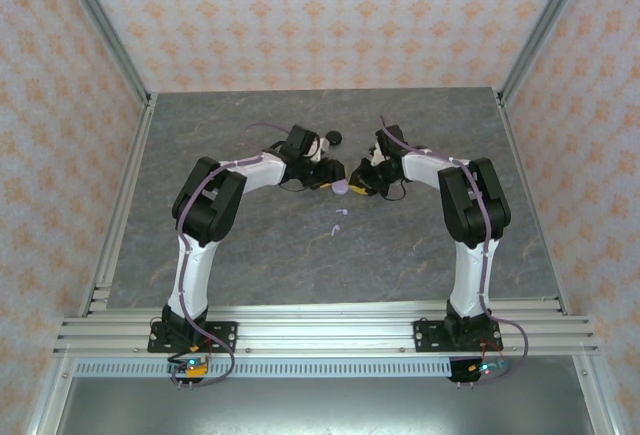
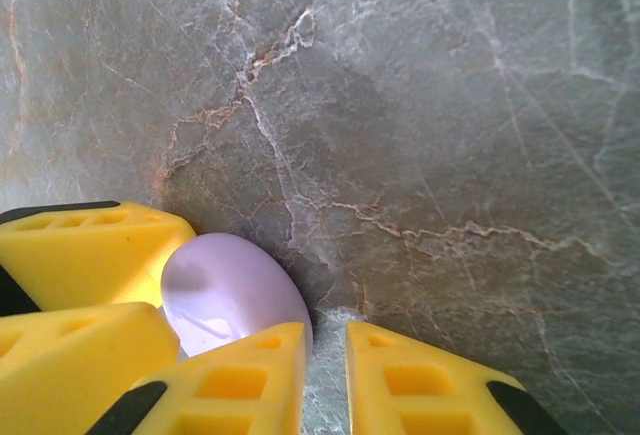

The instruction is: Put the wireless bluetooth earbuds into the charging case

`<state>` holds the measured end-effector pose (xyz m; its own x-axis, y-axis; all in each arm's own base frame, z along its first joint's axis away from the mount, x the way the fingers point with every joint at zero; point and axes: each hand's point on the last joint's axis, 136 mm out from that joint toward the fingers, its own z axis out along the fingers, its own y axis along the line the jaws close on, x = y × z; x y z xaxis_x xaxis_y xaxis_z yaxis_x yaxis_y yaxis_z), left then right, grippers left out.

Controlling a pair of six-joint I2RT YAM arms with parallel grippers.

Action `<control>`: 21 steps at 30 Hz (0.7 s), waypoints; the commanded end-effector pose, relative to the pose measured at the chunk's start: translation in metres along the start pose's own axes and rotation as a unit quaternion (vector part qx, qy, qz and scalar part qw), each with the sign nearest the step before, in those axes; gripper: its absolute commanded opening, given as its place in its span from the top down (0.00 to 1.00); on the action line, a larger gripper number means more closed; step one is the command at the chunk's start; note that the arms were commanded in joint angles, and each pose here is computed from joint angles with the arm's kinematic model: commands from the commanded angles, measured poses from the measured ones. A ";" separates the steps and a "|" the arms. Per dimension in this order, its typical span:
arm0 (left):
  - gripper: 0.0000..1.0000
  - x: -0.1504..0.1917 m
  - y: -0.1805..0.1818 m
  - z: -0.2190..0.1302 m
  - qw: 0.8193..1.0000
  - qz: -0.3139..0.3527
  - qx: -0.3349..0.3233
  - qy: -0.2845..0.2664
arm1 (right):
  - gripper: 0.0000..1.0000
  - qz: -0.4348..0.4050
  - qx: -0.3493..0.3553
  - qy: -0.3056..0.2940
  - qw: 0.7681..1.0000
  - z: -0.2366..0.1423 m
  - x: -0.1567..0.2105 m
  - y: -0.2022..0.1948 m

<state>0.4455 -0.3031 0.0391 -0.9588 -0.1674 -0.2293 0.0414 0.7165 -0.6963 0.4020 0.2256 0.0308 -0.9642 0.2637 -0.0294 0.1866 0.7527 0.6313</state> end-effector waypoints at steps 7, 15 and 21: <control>0.45 0.004 0.021 -0.024 0.998 -0.010 -0.055 -0.019 | 0.72 0.009 -0.002 -0.028 1.000 -0.020 -0.005 -0.001; 0.44 0.008 0.028 -0.027 0.999 -0.017 -0.048 -0.018 | 0.71 -0.002 -0.083 -0.023 0.996 -0.023 -0.002 0.023; 0.44 0.009 0.028 -0.022 0.999 -0.023 -0.038 -0.016 | 0.72 0.005 -0.092 -0.017 0.996 -0.017 -0.002 0.023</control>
<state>0.4353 -0.2774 0.0377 -0.9501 -0.2094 -0.2312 -0.0025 0.7462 -0.6657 0.4004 0.2275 0.0483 -0.9559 0.2923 -0.0283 0.1793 0.6573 0.7320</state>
